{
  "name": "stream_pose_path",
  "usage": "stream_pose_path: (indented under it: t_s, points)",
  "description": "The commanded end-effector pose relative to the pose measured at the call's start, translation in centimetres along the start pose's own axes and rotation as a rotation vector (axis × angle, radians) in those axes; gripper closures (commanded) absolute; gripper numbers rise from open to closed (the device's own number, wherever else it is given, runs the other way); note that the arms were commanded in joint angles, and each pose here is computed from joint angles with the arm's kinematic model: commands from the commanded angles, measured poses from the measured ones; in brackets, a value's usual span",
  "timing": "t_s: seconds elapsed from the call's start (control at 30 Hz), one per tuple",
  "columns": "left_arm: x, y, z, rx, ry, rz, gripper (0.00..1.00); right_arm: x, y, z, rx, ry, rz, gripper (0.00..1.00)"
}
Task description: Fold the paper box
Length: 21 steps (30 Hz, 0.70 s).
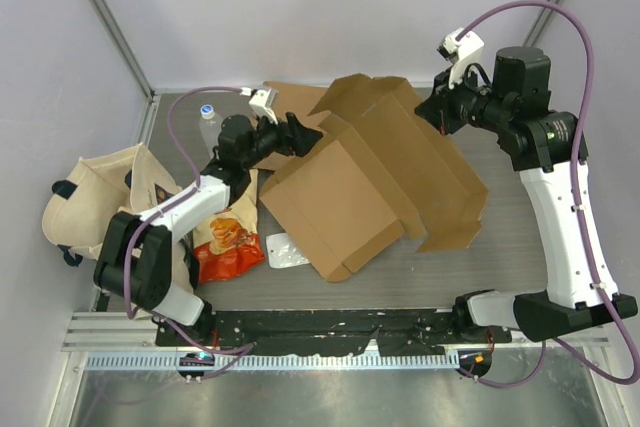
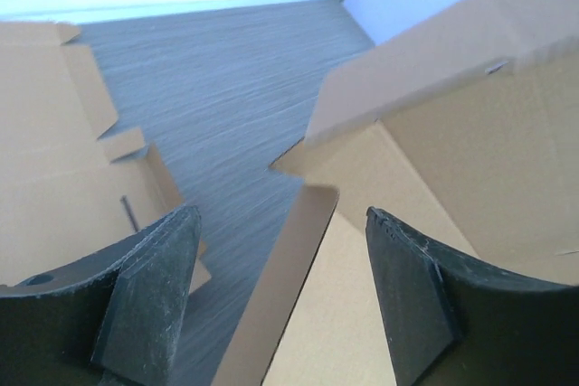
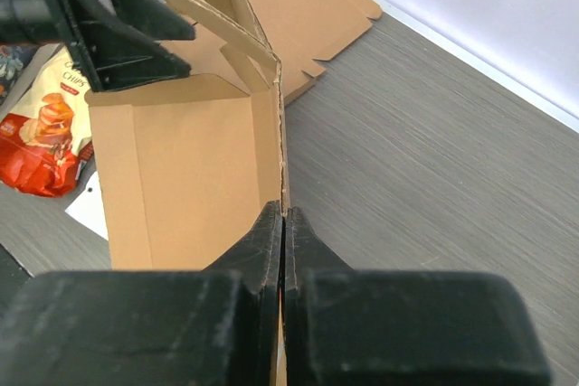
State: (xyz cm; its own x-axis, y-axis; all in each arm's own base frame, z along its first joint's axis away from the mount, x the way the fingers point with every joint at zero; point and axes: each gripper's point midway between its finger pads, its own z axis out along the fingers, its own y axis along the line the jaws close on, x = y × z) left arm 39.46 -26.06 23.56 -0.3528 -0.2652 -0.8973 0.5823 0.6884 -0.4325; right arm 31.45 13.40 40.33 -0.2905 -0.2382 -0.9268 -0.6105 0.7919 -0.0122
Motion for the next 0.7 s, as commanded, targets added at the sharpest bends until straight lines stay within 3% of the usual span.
stream_pose_path:
  t_s: [0.0, 0.27, 0.43, 0.47, 0.5, 0.57, 0.67]
  points:
    - [-3.2, -4.6, 1.0, 0.275, -0.005, 0.056, 0.21, -2.1, 1.4, -0.6, -0.076, -0.062, -0.004, 0.99]
    - [-2.5, -3.8, 3.2, 0.292, 0.004, 0.012, 0.29, -2.9, 1.8, -0.9, -0.109, -0.095, -0.001, 0.99]
    - [-3.0, -4.8, 3.1, 0.328, -0.051, 0.0, 0.57, -2.9, 1.8, -0.5, -0.119, -0.092, 0.008, 0.99]
    - [-2.9, -4.8, 3.0, 0.318, -0.057, 0.007, 0.58, -2.9, 1.9, -0.6, -0.123, -0.095, 0.008, 0.99]
    - [-2.5, -4.9, 3.0, 0.301, -0.051, 0.014, 0.58, -2.9, 1.9, -0.5, -0.127, -0.094, 0.009, 0.99]
    - [-2.6, -4.0, 2.9, 0.243, -0.063, 0.031, 0.42, -2.8, 1.8, -0.5, -0.118, -0.092, 0.009, 0.99]
    - [-3.5, -2.8, 2.5, 0.154, -0.101, 0.054, 0.31, -3.1, 1.7, -0.9, -0.105, -0.104, 0.003, 0.99]
